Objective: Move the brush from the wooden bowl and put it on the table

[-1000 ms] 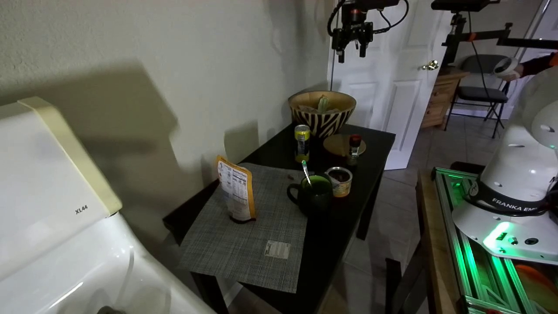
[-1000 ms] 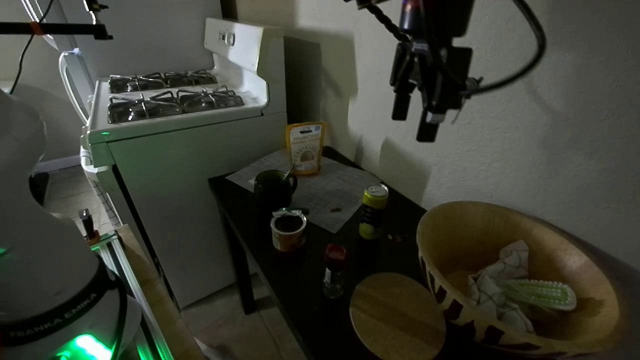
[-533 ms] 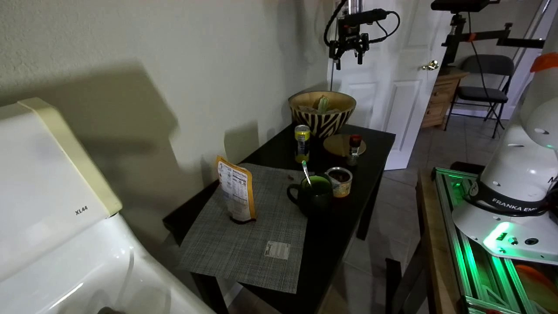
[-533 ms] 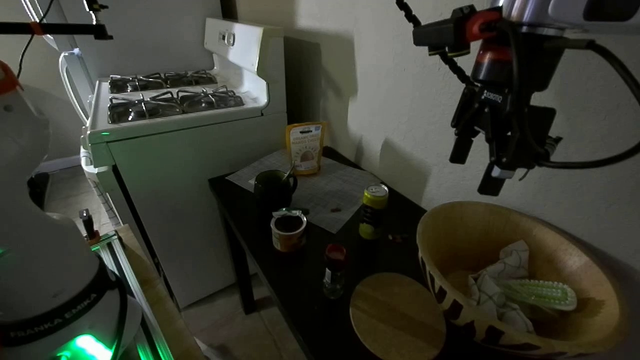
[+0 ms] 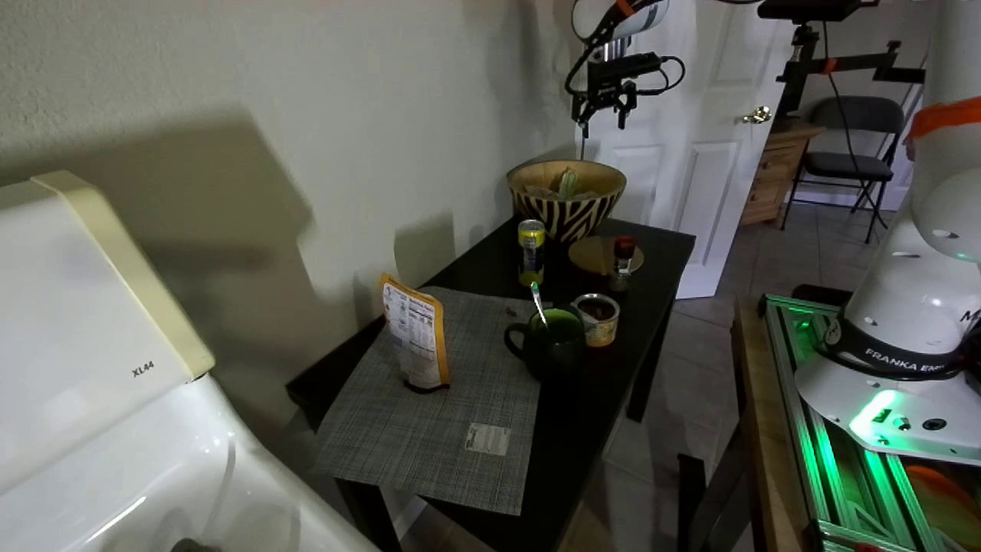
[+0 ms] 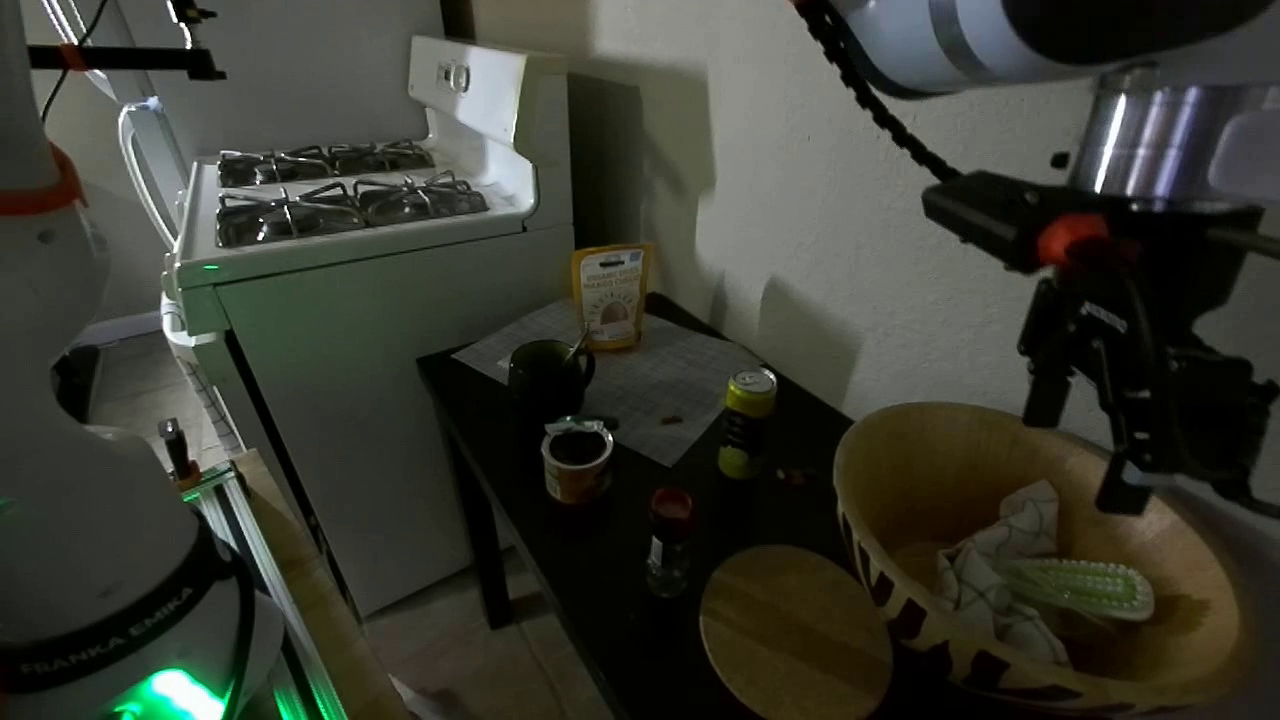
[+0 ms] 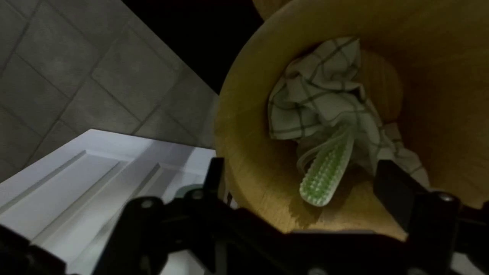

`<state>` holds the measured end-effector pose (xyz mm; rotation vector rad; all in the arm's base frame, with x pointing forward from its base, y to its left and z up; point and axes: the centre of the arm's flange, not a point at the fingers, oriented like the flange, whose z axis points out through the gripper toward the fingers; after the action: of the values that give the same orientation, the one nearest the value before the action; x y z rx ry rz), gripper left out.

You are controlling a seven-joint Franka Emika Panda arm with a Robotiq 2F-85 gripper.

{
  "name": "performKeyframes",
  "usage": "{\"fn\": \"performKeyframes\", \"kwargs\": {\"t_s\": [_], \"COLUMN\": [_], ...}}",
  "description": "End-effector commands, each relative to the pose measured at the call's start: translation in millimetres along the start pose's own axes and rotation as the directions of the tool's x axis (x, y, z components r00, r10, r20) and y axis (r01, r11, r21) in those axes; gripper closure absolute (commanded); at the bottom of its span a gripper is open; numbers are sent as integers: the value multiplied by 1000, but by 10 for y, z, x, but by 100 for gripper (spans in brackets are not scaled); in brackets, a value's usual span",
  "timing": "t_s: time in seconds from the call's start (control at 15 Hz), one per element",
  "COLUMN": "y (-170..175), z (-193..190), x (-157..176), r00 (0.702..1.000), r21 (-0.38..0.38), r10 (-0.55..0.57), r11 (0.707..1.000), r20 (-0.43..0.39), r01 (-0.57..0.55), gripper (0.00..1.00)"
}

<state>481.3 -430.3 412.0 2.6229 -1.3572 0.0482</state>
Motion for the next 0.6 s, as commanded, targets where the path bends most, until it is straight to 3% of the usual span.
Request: {"fn": "performKeyframes", "kwargs": {"t_s": [0.0, 0.07, 0.13, 0.4, 0.53], "y": [-27, -20, 48, 17, -70], "z": [409, 520, 391, 462, 510], "x": [502, 521, 234, 275, 265], "r00": [995, 992, 998, 998, 995], "r21": [-20, -34, -21, -29, 64], "r10": [100, 105, 61, 60, 68], "r11": [995, 994, 998, 998, 996], "r20": [22, 76, 23, 26, -68], "r01": [-99, -103, -60, -59, -64], "gripper": [0, 0, 0, 0, 0]}}
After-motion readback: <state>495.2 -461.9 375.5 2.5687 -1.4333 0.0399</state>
